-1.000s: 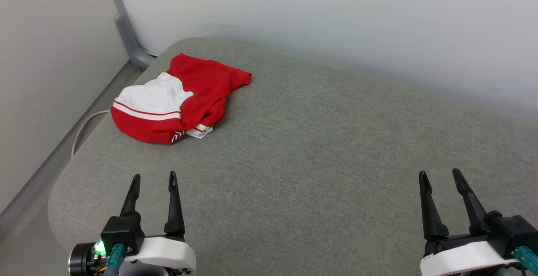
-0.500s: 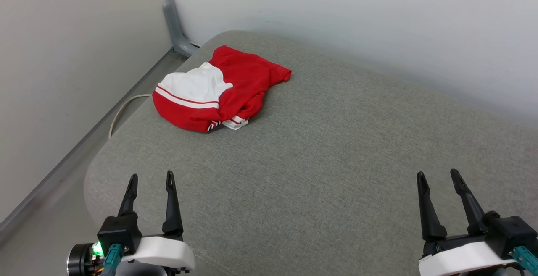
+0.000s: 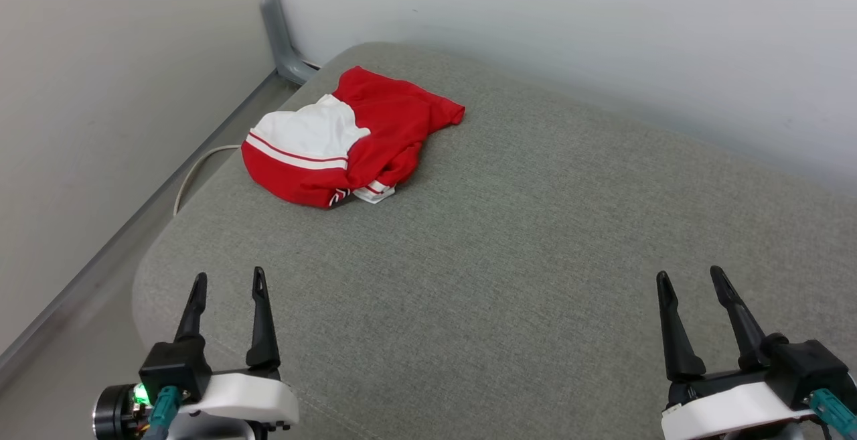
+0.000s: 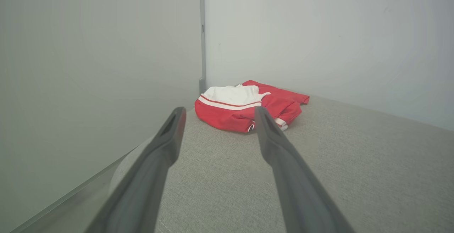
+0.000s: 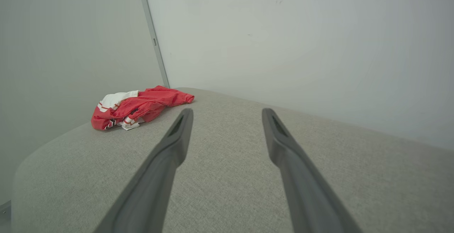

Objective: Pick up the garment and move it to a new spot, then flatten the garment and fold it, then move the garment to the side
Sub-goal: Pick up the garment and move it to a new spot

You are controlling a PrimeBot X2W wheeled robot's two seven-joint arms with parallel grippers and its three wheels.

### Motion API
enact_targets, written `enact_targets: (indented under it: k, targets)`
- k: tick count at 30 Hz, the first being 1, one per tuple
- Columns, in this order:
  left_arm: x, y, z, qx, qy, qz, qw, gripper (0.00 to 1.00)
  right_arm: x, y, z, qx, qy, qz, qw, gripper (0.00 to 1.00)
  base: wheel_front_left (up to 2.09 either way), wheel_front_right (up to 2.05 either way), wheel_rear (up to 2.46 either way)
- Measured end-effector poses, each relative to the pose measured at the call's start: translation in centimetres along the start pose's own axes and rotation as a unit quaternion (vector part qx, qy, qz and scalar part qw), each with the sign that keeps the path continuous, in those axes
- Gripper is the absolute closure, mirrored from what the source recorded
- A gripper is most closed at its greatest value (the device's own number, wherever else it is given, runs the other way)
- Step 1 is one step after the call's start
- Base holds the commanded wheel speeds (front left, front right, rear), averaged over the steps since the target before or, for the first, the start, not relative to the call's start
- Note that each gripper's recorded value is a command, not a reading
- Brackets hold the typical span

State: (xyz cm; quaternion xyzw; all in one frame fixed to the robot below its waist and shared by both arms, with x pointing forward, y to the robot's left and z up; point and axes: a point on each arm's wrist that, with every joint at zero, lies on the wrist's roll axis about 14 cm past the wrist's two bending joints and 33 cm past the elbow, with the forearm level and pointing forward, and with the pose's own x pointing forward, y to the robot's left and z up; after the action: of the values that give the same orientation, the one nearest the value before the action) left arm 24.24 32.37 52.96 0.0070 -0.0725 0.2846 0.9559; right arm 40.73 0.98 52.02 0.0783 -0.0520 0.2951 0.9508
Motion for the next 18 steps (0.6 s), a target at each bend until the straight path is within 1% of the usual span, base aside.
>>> enact_targets:
  k: [6,8,9,12,18]
  targets:
    - [2.6,-0.6,1.6,0.005,-0.027,-0.019,0.999,0.00,-0.2,-1.3,-0.3,-0.005,0.002,-0.016,1.000,0.00,0.00,0.00,0.00]
    - [4.1,-0.5,2.8,0.007,-0.046,-0.022,0.999,0.00,-0.1,-1.8,-0.4,-0.007,0.002,-0.021,1.000,0.00,0.00,0.00,0.00]
    - [4.9,-0.4,3.5,0.000,-0.057,-0.020,0.998,0.00,0.1,-2.0,-0.4,-0.011,0.000,-0.023,1.000,0.00,0.00,0.00,0.00]
    - [7.4,-0.8,5.2,0.012,-0.084,-0.031,0.996,0.00,0.4,-3.1,-0.6,-0.017,-0.002,-0.035,0.999,0.00,0.00,0.00,0.00]
    - [13.1,-1.9,8.5,-0.003,-0.136,-0.047,0.990,0.00,1.1,-5.7,-1.5,-0.034,0.001,-0.060,0.998,0.00,0.00,0.00,0.00]
